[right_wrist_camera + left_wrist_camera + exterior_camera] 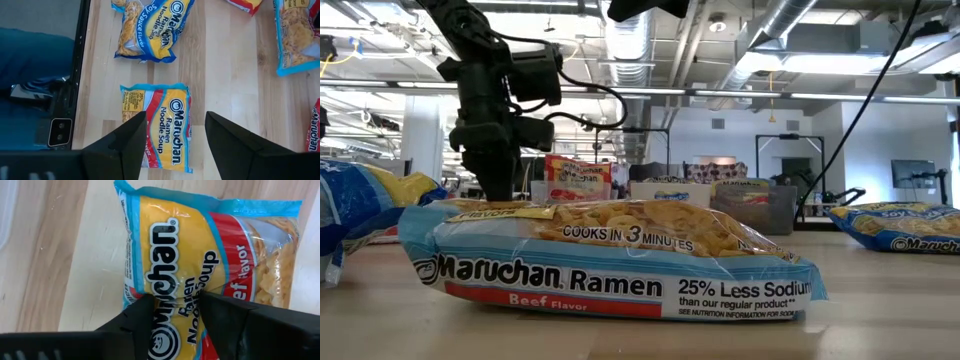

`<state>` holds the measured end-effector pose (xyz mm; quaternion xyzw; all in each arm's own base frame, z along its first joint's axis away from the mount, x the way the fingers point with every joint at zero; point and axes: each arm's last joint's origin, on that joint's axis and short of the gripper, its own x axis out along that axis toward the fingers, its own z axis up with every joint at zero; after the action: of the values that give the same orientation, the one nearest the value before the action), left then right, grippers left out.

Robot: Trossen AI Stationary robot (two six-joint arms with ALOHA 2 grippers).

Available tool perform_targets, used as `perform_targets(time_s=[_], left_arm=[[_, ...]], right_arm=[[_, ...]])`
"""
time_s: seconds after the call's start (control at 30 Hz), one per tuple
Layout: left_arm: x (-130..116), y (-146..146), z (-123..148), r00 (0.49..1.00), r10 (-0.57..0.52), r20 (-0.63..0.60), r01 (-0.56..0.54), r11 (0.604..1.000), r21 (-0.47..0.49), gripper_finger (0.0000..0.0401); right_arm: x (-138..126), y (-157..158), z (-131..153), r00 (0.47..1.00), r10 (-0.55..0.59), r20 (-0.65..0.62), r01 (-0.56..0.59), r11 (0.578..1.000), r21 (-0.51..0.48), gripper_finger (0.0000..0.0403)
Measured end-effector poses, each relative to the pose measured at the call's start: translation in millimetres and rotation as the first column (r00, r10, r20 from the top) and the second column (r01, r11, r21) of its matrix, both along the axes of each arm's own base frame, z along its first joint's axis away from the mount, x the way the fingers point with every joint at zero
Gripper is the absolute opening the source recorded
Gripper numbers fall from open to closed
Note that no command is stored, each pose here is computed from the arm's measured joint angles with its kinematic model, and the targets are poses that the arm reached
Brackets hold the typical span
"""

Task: Sort Maruchan noodles
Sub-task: Put the light blue noodle pack into the black bin

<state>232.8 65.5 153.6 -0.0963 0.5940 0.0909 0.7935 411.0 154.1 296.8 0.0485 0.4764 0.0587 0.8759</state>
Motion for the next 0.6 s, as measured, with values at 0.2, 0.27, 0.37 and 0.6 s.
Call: perform_targets(time_s=[0.2, 0.27, 0.37, 0.6], left_arm=[[0.4, -1.6, -0.2, 1.000, -0.012, 0.016, 0.013, 0.998, -0.057, 0.0063], [0.8, -1.8, -0.1, 1.000, -0.004, 0.022, 0.005, 0.998, -0.068, 0.0031], [1.0, -1.9, 0.0, 1.000, 0.016, 0.024, -0.014, 0.997, -0.079, 0.0007], [7.8, -1.5, 7.2, 0.998, -0.007, 0.062, 0.014, 0.993, -0.114, 0.0000]], right_arm=[[1.3, -4.3, -0.2, 1.000, -0.011, -0.003, 0.011, 1.000, -0.001, 0.0225], [2.3, -7.1, -0.2, 1.000, -0.018, -0.003, 0.018, 1.000, -0.001, 0.0222], [4.2, -12.7, -0.3, 1.000, -0.031, -0.004, 0.031, 1.000, -0.002, 0.0215], [6.2, -40.3, 0.9, 0.999, -0.025, -0.037, 0.023, 0.998, -0.059, 0.0193]])
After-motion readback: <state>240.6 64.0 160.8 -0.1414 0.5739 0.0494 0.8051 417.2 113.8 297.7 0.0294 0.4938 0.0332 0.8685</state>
